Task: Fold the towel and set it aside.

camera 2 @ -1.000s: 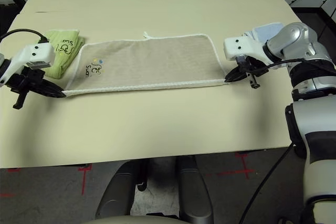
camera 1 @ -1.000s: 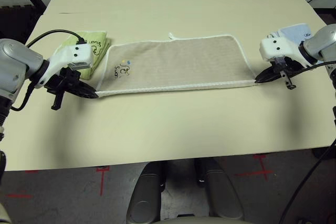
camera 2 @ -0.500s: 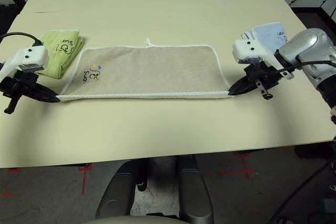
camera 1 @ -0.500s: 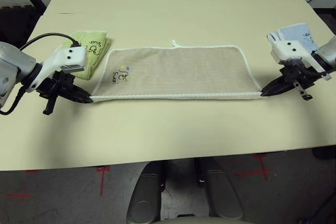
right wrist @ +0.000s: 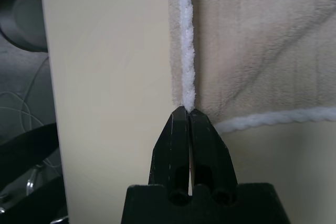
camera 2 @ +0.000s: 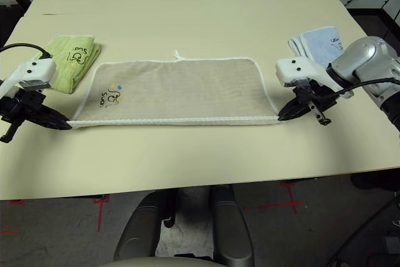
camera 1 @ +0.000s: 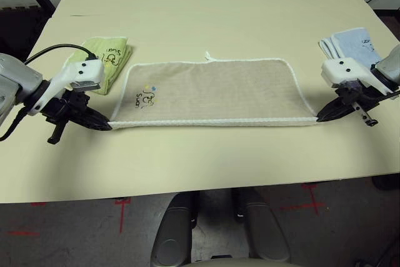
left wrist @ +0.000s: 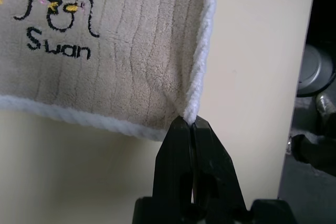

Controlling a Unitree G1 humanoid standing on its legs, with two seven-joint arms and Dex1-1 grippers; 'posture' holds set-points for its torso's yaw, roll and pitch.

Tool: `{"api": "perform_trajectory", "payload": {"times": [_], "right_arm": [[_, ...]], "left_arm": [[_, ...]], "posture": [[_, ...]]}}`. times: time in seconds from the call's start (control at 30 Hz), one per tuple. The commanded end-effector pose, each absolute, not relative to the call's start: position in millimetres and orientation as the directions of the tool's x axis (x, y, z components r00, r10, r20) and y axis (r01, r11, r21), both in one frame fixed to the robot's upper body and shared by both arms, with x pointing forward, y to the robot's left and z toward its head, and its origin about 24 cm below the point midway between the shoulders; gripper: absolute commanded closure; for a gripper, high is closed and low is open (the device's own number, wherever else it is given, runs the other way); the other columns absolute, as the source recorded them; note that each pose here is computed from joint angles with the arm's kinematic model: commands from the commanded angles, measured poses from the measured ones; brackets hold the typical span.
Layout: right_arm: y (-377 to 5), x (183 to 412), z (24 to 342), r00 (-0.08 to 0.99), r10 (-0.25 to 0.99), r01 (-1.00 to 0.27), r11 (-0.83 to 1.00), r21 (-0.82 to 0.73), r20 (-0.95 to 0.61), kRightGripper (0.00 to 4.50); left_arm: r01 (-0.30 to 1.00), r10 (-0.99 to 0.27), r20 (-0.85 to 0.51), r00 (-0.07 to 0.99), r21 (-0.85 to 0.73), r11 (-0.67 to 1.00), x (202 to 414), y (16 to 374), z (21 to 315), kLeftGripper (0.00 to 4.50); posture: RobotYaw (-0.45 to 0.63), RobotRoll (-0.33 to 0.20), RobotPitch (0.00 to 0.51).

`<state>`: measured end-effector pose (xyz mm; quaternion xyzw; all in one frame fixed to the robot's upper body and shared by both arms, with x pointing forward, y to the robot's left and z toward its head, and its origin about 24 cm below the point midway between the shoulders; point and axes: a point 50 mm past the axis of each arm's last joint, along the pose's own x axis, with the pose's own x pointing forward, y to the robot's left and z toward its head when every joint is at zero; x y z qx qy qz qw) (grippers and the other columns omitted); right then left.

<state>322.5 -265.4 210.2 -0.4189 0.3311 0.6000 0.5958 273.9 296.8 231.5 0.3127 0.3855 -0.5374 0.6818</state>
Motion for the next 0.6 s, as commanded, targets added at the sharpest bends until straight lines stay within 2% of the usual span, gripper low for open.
{"api": "perform_trajectory", "payload": {"times": [0.03, 0.47, 0.6], "right_arm": [[-280, 326, 211, 0.095, 0.377, -0.994, -0.023, -0.111, -0.922, 4.50], [-276, 348, 238, 0.227, 0.379, -0.970, 0.012, -0.241, -0.897, 4.50], [-275, 356, 240, 0.326, 0.367, -0.942, 0.051, -0.332, -0.871, 4.50]], "left_arm": [[0.962, -0.453, -0.883, 0.124, -0.004, 0.272, 270, 307, 230, 4.45], [0.936, -0.447, -0.845, 0.292, 0.157, 0.314, 308, 307, 256, 4.45], [0.918, -0.451, -0.820, 0.353, 0.208, 0.339, 324, 305, 263, 4.45]], "posture": [[0.04, 0.000, 0.223], [0.03, 0.000, 0.221], [0.03, 0.000, 0.224]]}}
